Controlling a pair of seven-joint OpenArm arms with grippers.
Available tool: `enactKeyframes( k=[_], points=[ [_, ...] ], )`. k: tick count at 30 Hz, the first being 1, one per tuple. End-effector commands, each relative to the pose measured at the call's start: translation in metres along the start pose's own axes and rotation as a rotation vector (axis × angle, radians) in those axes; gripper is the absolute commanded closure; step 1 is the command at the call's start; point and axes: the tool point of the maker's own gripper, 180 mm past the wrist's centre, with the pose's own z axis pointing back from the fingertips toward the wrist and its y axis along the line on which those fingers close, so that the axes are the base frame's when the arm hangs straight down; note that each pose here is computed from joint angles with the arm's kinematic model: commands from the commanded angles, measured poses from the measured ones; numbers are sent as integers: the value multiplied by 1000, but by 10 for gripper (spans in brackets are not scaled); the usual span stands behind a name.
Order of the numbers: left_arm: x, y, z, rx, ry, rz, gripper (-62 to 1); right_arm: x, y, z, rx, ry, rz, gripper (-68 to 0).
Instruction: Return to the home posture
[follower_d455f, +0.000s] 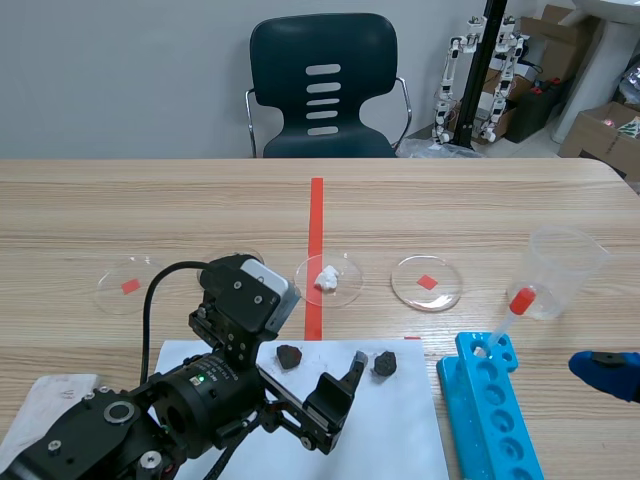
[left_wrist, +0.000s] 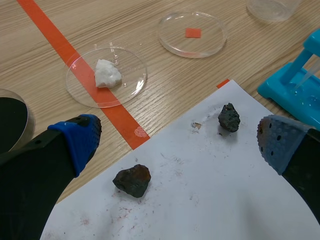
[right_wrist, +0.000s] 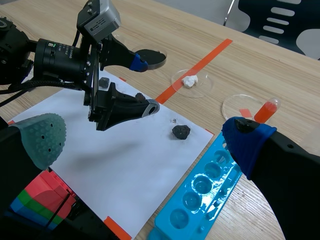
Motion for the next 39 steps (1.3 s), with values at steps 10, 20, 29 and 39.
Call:
enactKeyframes(
  k=[10, 20, 29, 39],
  points=[
    [9, -3, -3, -9, -31, 1, -623, 7, -2, -1, -6, -30, -5, -679],
    [10, -3, -3, -9, -36, 0, -623, 7, -2, -1, -6, -30, -5, -679],
    [28, 16, 16, -3, -90, 4, -623, 7, -2, -1, -6, -30, -5, -679],
    [40, 66, 80, 66, -114, -26, -623, 7, -2, -1, -6, -30, -5, -679]
  ],
)
